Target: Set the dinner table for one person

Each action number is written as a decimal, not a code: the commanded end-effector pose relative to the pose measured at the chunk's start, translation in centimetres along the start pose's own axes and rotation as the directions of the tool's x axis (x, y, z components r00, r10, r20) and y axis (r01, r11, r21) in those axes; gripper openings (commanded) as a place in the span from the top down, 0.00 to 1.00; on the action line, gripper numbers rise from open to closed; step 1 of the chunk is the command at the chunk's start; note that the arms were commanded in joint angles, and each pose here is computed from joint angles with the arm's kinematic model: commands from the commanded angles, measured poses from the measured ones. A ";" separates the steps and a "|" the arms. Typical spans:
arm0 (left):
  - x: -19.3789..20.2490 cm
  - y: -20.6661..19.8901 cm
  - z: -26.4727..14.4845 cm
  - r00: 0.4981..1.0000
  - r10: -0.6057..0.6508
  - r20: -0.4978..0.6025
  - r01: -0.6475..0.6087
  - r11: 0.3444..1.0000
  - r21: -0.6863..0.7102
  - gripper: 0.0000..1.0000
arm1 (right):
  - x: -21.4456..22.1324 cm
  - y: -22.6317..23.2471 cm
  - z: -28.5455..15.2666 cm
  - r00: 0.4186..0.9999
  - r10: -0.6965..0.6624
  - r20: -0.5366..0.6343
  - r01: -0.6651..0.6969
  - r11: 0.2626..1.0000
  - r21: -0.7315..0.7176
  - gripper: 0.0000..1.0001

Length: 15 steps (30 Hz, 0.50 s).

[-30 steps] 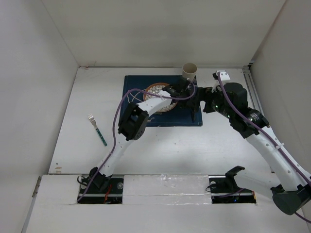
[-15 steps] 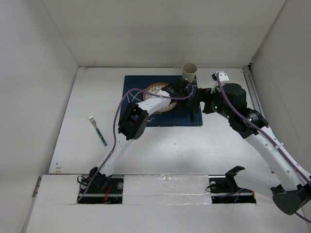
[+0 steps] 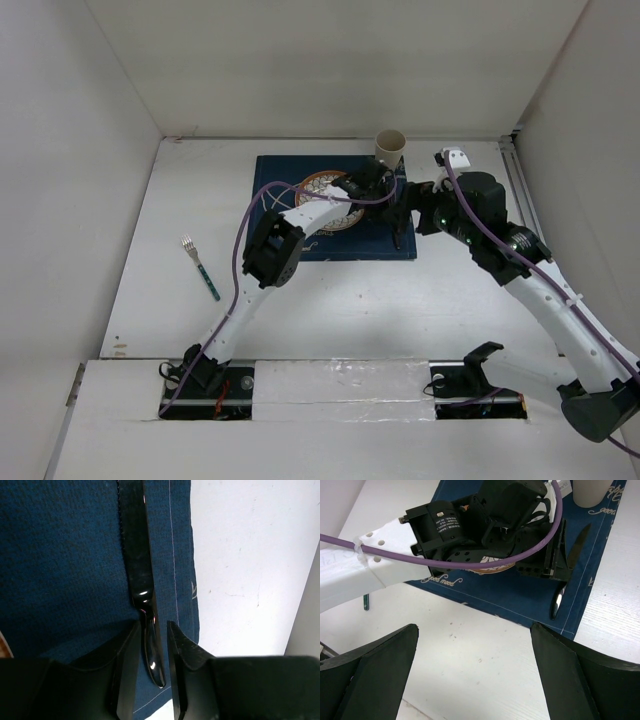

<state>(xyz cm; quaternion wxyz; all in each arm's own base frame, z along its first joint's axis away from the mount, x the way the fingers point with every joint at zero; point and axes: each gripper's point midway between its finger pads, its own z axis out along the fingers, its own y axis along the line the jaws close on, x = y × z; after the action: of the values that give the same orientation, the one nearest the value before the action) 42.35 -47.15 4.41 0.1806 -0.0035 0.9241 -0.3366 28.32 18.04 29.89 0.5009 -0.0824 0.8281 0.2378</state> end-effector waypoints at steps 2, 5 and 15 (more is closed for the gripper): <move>-2.7 -4.3 -3.9 0.997 0.011 0.080 -0.019 0.995 0.094 0.76 | -1.0 0.8 0.0 0.999 -0.012 0.042 0.013 0.999 -0.031 0.00; -3.0 -6.6 -6.3 0.995 0.027 0.100 -0.041 0.990 0.137 0.73 | -1.2 1.0 -0.3 0.999 -0.012 0.048 0.014 0.999 -0.043 0.00; -7.3 -8.1 -21.7 0.913 0.046 0.404 -0.043 0.999 -0.017 0.00 | -5.0 2.8 -5.8 0.980 -0.010 0.201 0.032 0.994 -0.102 0.00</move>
<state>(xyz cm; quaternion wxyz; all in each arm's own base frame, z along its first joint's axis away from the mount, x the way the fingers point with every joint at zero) 41.15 -44.00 17.34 0.2804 -0.0187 0.9013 -0.3297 26.34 17.33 33.13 0.5375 -0.0855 0.7978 0.2593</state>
